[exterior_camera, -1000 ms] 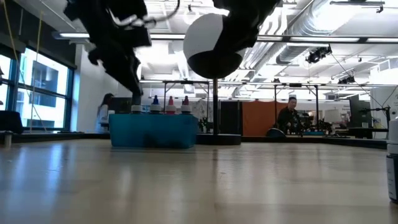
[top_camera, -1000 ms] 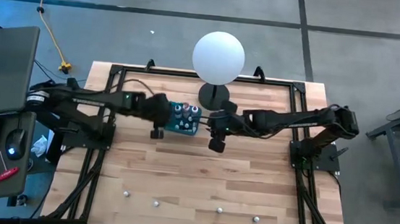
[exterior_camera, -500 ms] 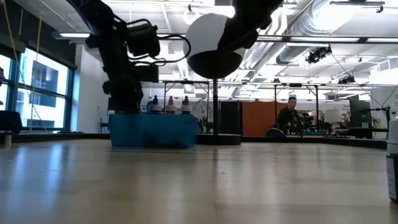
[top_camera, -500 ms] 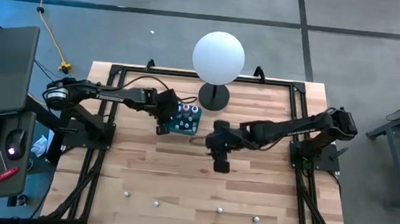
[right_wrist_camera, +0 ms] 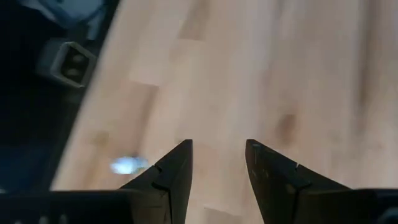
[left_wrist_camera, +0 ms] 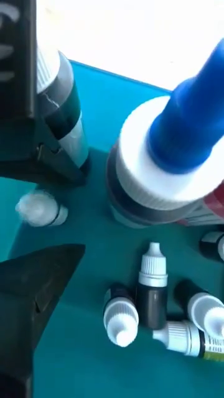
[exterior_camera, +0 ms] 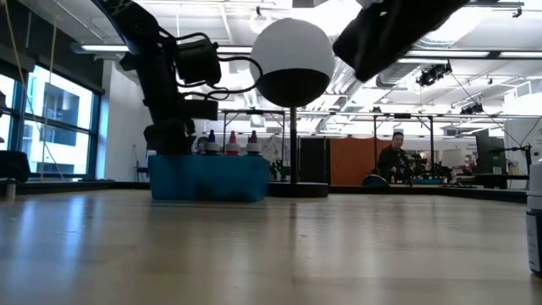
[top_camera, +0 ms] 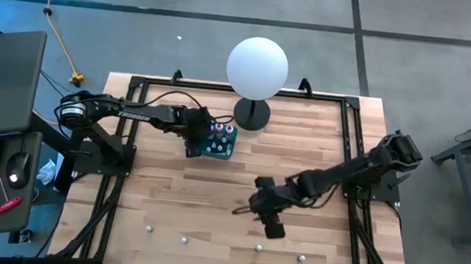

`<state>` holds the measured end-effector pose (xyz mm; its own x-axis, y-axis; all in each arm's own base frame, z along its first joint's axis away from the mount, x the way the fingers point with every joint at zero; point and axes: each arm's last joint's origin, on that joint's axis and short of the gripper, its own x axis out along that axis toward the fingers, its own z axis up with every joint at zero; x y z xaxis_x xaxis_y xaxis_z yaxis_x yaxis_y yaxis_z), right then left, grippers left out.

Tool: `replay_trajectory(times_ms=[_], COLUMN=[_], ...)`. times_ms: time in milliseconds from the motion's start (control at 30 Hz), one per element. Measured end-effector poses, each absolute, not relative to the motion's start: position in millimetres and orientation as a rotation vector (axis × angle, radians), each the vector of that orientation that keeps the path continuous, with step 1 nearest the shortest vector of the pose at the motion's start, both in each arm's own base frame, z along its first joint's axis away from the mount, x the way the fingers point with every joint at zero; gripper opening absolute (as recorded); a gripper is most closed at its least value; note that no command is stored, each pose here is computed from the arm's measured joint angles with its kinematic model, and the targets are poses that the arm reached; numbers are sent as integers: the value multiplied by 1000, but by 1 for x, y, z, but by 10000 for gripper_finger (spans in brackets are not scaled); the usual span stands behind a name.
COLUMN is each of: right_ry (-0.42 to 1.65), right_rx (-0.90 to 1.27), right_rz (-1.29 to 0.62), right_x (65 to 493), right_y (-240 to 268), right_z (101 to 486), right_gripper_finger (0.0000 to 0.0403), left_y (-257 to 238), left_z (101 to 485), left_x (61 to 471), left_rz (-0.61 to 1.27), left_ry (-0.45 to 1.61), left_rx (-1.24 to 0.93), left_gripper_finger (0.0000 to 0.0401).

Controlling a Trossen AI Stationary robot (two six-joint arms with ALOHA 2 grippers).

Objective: Pick & Place food coloring
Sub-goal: Put the small purple food coloring bottle into the blue bin

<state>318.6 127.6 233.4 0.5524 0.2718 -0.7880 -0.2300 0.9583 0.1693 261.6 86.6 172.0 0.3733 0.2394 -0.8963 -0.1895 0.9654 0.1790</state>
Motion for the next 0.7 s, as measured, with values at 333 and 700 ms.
replay_trajectory(times_ms=[333, 700], right_ry=[743, 690], right_rx=[180, 164], right_rz=[505, 542], right_x=[290, 271], right_y=[172, 186], right_z=[188, 120], right_gripper_finger=[142, 142], left_y=[87, 87], left_z=[173, 174], left_x=[265, 265], left_rz=[274, 288], left_ry=[1112, 1100], left_rx=[8, -11], left_gripper_finger=[169, 170])
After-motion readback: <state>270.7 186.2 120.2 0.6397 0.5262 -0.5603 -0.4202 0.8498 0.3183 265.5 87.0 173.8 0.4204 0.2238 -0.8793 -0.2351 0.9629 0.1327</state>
